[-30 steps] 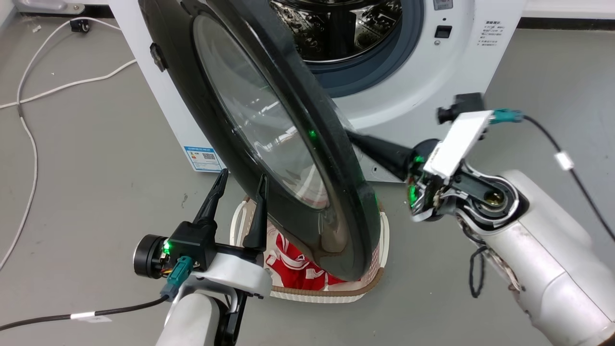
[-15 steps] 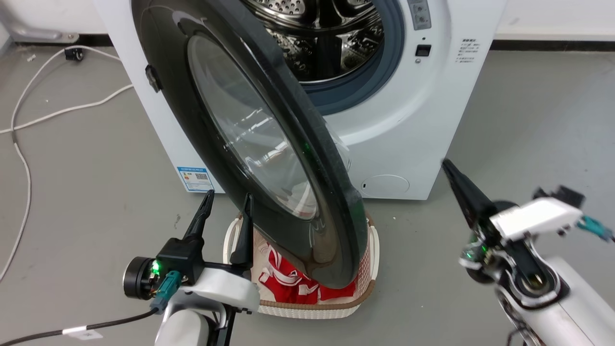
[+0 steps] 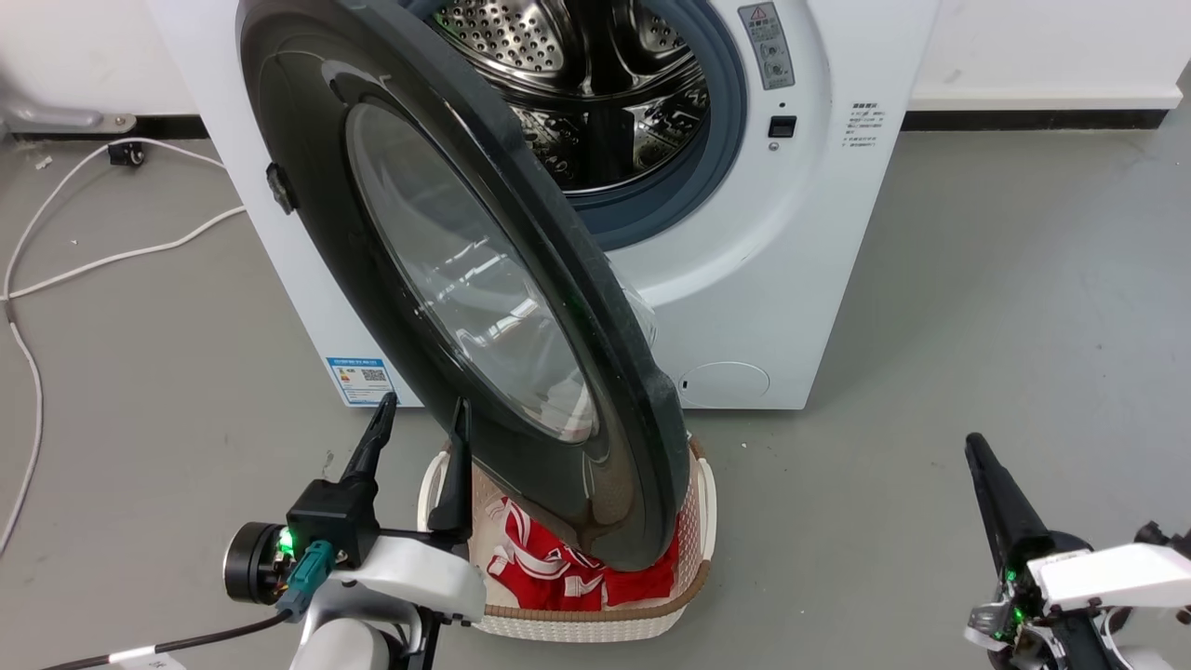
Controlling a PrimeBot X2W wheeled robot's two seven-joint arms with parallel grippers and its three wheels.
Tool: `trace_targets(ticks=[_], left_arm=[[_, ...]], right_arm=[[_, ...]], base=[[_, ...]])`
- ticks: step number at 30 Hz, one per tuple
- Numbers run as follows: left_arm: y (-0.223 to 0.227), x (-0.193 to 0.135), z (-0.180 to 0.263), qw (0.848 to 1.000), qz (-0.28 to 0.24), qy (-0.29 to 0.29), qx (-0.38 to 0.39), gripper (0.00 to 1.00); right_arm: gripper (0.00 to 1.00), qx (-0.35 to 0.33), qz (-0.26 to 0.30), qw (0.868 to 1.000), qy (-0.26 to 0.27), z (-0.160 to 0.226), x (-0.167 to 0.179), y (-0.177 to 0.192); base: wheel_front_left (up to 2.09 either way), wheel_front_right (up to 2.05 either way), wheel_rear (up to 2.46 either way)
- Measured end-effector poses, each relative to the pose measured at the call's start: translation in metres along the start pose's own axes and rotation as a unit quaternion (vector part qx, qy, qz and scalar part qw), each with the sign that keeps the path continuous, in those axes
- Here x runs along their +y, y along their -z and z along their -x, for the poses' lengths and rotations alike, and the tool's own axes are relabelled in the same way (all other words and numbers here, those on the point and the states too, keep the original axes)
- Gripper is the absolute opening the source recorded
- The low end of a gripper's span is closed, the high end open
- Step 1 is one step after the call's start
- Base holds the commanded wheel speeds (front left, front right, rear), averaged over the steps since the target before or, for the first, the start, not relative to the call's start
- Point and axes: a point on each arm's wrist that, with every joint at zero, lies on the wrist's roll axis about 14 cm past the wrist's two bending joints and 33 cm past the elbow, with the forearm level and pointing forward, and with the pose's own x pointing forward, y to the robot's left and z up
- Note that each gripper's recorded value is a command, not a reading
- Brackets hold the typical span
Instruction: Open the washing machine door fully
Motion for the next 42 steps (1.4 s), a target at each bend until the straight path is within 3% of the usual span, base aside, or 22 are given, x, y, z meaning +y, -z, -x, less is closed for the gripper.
trace_targets(ticks=[1, 6, 9, 11, 15, 19, 21, 24, 25, 27, 34, 42], left_arm=[[0.000, 0.000, 0.000, 1.000, 0.000, 0.000, 0.000, 1.00], [0.001, -0.001, 0.004, 1.000, 0.002, 0.002, 0.003, 1.00], [0.001, -0.002, 0.004, 1.000, 0.002, 0.002, 0.002, 1.00], [0.001, -0.002, 0.004, 1.000, 0.002, 0.003, 0.002, 1.00], [0.001, -0.001, 0.003, 1.000, 0.003, 0.002, 0.003, 1.00], [0.002, -0.001, 0.002, 1.000, 0.000, 0.001, 0.003, 1.00], [0.002, 0.001, 0.002, 1.000, 0.000, -0.001, 0.003, 1.00], [0.001, 0.002, 0.001, 1.000, -0.001, -0.003, 0.002, 1.00], [0.001, 0.003, 0.002, 1.000, -0.001, -0.004, 0.002, 1.00], [0.001, 0.003, 0.002, 1.000, -0.002, -0.004, 0.001, 1.00], [0.001, 0.003, 0.001, 1.000, -0.005, -0.003, 0.002, 1.00], [0.003, 0.002, 0.002, 1.000, -0.008, -0.001, 0.005, 1.00]], right_arm=[[1.00, -0.004, 0.012, 1.000, 0.000, 0.002, -0.002, -0.002], [1.00, -0.072, 0.065, 0.995, -0.014, 0.006, 0.002, -0.032], [1.00, -0.116, 0.154, 0.981, -0.024, 0.009, 0.009, -0.054], [1.00, -0.143, 0.219, 0.965, -0.033, 0.012, 0.017, -0.064], [1.00, -0.178, 0.380, 0.906, -0.056, 0.018, 0.045, -0.071], [1.00, -0.177, 0.496, 0.848, -0.064, 0.024, 0.057, -0.058], [1.00, -0.169, 0.556, 0.811, -0.065, 0.028, 0.060, -0.052], [1.00, -0.145, 0.598, 0.786, -0.061, 0.032, 0.056, -0.038], [1.00, -0.113, 0.626, 0.770, -0.056, 0.037, 0.049, -0.023], [1.00, -0.094, 0.633, 0.767, -0.051, 0.041, 0.042, -0.015], [1.00, -0.086, 0.621, 0.777, -0.046, 0.043, 0.037, -0.012], [1.00, -0.084, 0.619, 0.779, -0.045, 0.041, 0.036, -0.012]], base=[[0.00, 0.00, 0.00], [0.00, 0.00, 0.00], [0.00, 0.00, 0.00], [0.00, 0.00, 0.00], [0.00, 0.00, 0.00], [0.00, 0.00, 0.00], [0.00, 0.00, 0.00], [0.00, 0.00, 0.00], [0.00, 0.00, 0.00], [0.00, 0.00, 0.00], [0.00, 0.00, 0.00], [0.00, 0.00, 0.00]])
